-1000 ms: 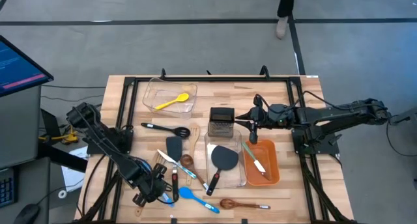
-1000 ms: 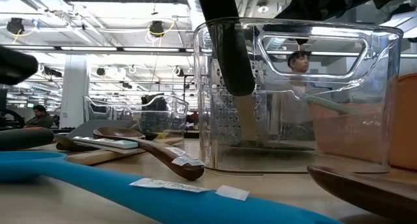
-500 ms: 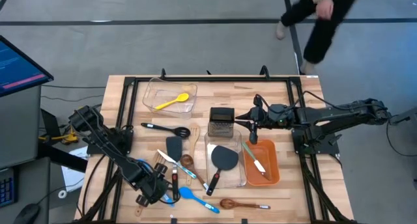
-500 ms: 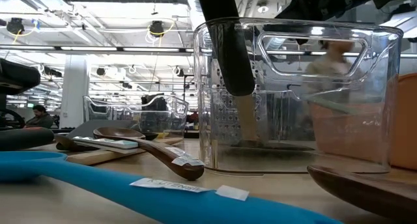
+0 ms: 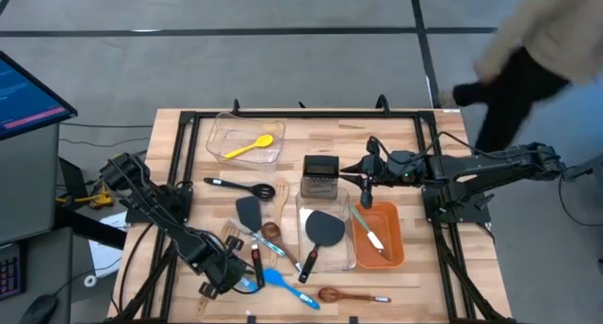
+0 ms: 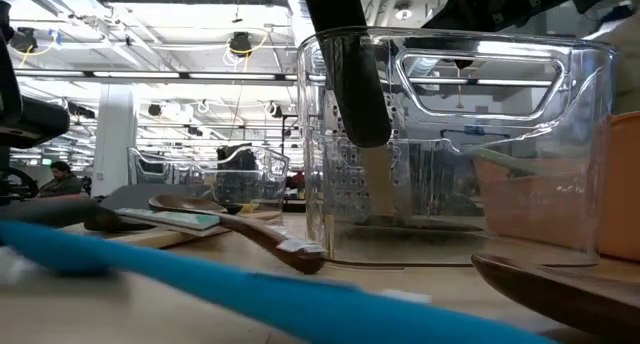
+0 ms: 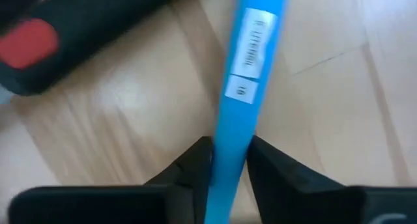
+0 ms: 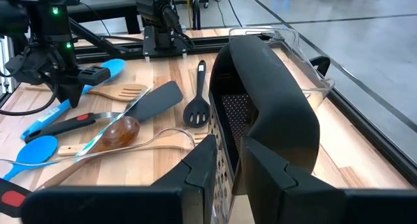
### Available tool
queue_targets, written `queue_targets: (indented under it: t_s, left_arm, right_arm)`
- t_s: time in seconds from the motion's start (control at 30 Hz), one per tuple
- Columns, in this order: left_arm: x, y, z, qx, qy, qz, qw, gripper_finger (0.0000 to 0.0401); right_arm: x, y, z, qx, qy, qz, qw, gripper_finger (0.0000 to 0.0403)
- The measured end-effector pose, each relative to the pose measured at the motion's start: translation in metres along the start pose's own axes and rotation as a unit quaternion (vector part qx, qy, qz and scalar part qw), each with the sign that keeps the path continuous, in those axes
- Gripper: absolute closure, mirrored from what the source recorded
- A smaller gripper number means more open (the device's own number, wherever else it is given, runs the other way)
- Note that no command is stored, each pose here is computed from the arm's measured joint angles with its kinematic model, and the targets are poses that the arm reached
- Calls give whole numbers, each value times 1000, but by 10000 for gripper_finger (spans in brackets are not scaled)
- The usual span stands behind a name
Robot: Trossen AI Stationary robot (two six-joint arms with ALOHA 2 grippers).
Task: Pick & Place Kitchen Items
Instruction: Put the light blue ladles into the top transparent bin
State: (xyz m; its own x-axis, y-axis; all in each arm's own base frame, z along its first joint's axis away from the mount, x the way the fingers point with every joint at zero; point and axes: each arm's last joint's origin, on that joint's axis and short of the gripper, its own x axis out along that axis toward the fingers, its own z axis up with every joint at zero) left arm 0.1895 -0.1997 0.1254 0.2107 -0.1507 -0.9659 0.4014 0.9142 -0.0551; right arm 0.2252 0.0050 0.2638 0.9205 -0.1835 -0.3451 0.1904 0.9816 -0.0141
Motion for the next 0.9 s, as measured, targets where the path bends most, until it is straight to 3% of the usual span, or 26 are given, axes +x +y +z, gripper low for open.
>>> queue_targets:
  t_s: [0.27,0.47,0.9]
  left_arm:
    - [-1,-3,2,0,5,-36,999,366]
    - [-10,-5,5,20,-8,-49,999,369]
    - [-48,3,6,25,-87,5,996,371]
  right_arm:
    - [0,0,0,0,0,0,1000,340]
    - [0,0,0,0,0,0,1000,340]
    - [0,0,0,4,-2,0,1000,340]
